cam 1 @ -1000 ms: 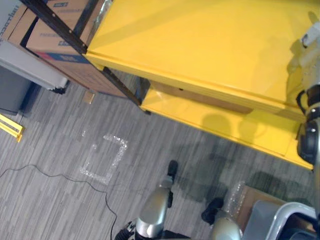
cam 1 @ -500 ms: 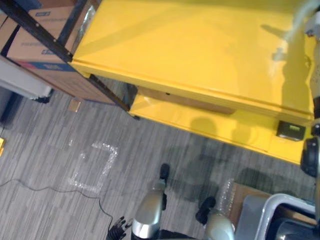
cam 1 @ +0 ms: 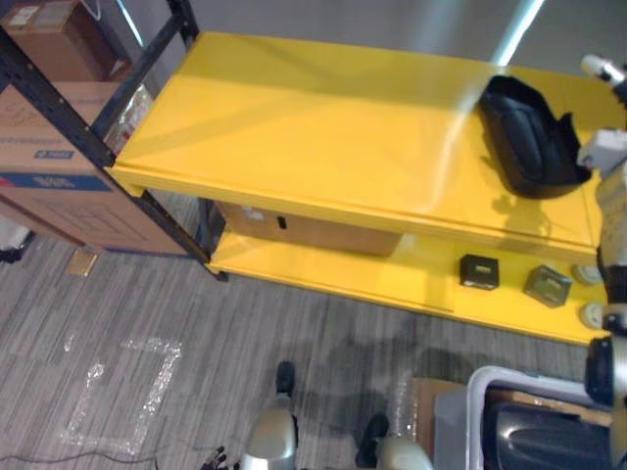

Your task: Walk over and take plastic housings, then place them on the shelf

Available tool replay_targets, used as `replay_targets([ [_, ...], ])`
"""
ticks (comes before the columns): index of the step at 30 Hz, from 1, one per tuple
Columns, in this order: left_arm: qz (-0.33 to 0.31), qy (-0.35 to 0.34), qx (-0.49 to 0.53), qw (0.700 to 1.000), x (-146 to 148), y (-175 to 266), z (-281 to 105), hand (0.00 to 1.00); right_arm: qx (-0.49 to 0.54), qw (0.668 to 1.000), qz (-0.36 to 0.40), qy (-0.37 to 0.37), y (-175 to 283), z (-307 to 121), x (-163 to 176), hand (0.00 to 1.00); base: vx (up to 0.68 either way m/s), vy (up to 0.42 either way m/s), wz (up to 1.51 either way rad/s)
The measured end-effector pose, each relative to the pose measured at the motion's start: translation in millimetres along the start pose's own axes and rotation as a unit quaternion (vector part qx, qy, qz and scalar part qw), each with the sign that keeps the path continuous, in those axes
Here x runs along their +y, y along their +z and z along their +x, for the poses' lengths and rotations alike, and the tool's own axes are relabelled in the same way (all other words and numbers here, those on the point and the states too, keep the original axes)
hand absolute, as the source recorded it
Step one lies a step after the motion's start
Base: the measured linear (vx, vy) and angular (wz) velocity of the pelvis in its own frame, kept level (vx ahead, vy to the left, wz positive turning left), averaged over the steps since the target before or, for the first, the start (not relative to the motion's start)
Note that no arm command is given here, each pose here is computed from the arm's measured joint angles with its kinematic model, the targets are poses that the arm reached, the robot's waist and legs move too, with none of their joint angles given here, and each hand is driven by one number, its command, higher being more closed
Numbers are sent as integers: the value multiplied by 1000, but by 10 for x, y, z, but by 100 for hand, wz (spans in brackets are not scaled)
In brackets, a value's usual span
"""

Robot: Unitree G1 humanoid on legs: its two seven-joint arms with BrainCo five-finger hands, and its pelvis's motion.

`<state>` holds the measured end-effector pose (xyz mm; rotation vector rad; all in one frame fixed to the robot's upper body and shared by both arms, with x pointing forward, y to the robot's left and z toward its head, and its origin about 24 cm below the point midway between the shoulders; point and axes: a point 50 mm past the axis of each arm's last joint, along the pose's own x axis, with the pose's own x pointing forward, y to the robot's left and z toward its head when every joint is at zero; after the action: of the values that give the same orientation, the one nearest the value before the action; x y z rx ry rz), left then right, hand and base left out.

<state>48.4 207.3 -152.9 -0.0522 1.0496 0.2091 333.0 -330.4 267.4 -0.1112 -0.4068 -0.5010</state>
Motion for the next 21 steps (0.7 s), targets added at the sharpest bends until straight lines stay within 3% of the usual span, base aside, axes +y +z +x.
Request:
replay_targets([
  [4,0,3,4,1000,2,-10,-1,0,62,998,5,-3,-239,-82,-72,0,20,12,-2],
  [12,18,8,6,1000,15,-13,-2,0,146,987,25,70,-669,-392,-23,0,52,-4,-1],
  [21,18,10,7,1000,24,-18,-4,0,151,983,28,102,-705,-420,13,0,-12,2,0],
])
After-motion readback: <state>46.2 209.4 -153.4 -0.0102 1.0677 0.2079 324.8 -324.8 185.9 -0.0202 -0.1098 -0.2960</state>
